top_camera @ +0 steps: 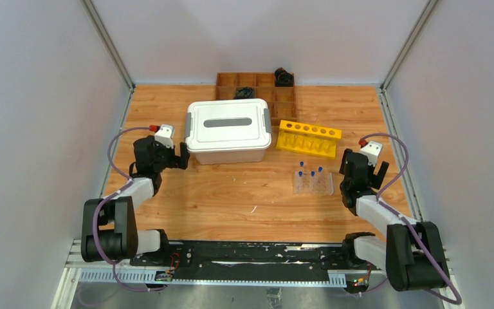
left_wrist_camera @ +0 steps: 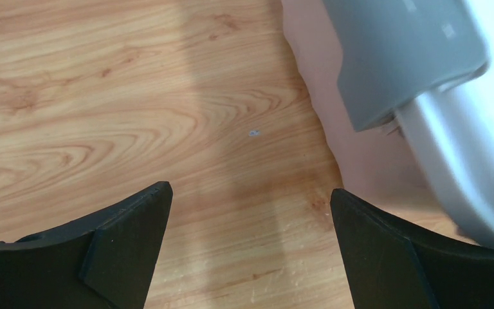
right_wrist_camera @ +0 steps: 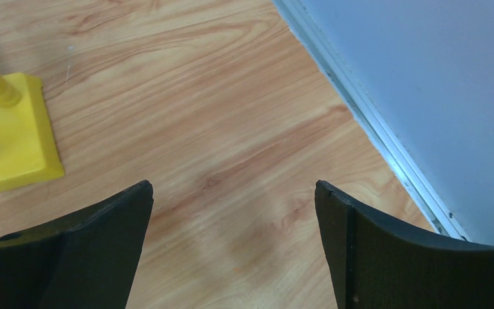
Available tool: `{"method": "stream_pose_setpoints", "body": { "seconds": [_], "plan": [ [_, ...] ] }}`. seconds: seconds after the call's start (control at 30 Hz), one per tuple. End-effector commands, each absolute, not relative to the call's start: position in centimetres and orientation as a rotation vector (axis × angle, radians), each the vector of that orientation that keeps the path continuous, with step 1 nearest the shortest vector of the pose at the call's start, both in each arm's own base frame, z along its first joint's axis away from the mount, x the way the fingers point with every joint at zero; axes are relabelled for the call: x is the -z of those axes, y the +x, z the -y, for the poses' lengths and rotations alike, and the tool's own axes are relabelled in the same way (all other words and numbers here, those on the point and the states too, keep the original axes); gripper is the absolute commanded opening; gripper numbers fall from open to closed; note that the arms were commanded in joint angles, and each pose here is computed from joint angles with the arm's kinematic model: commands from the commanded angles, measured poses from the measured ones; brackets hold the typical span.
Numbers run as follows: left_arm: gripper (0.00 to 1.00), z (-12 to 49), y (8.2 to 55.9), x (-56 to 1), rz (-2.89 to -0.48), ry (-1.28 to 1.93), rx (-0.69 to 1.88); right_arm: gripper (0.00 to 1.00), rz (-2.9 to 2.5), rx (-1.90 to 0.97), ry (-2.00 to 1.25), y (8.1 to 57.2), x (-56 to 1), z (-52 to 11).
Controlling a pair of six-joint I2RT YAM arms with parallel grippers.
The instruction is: Organize the chemistry lab equipment
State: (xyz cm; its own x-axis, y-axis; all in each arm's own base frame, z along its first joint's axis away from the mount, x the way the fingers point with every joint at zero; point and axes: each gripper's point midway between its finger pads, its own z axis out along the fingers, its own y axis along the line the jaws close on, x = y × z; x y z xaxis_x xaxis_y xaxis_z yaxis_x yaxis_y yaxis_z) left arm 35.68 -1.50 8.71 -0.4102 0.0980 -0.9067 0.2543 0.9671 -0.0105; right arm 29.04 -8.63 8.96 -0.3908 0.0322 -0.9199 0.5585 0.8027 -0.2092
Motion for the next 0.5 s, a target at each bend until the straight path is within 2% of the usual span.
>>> {"method": "stream_pose_setpoints", "body": {
  "seconds": [0.0,0.1,0.3,0.37,0.47],
  "plan": [
    [1.0,1.1,37.4,-10.3,-1.84,0.234,0.132,0.98,-1.789,0.501,0.393,32.2,-10.5,7.7],
    [1.0,1.4,37.2,-11.4,-1.713,0.193,0.144,0.96,-1.793,0.473,0.357,33.0,-9.8,7.1],
    [1.0,0.7,36.0,-11.3,-1.657,0.139,0.08,0.91,-1.771,0.41,0.277,33.2,-8.9,6.0],
    [1.0,0.8,35.0,-10.4,-1.641,0.146,0.044,0.96,-1.77,0.362,0.187,33.6,-8.9,4.8],
    [1.0,1.6,34.9,-11.4,-1.56,0.176,0.071,0.98,-1.766,0.333,0.12,33.7,-7.6,4.0]
  ]
}}
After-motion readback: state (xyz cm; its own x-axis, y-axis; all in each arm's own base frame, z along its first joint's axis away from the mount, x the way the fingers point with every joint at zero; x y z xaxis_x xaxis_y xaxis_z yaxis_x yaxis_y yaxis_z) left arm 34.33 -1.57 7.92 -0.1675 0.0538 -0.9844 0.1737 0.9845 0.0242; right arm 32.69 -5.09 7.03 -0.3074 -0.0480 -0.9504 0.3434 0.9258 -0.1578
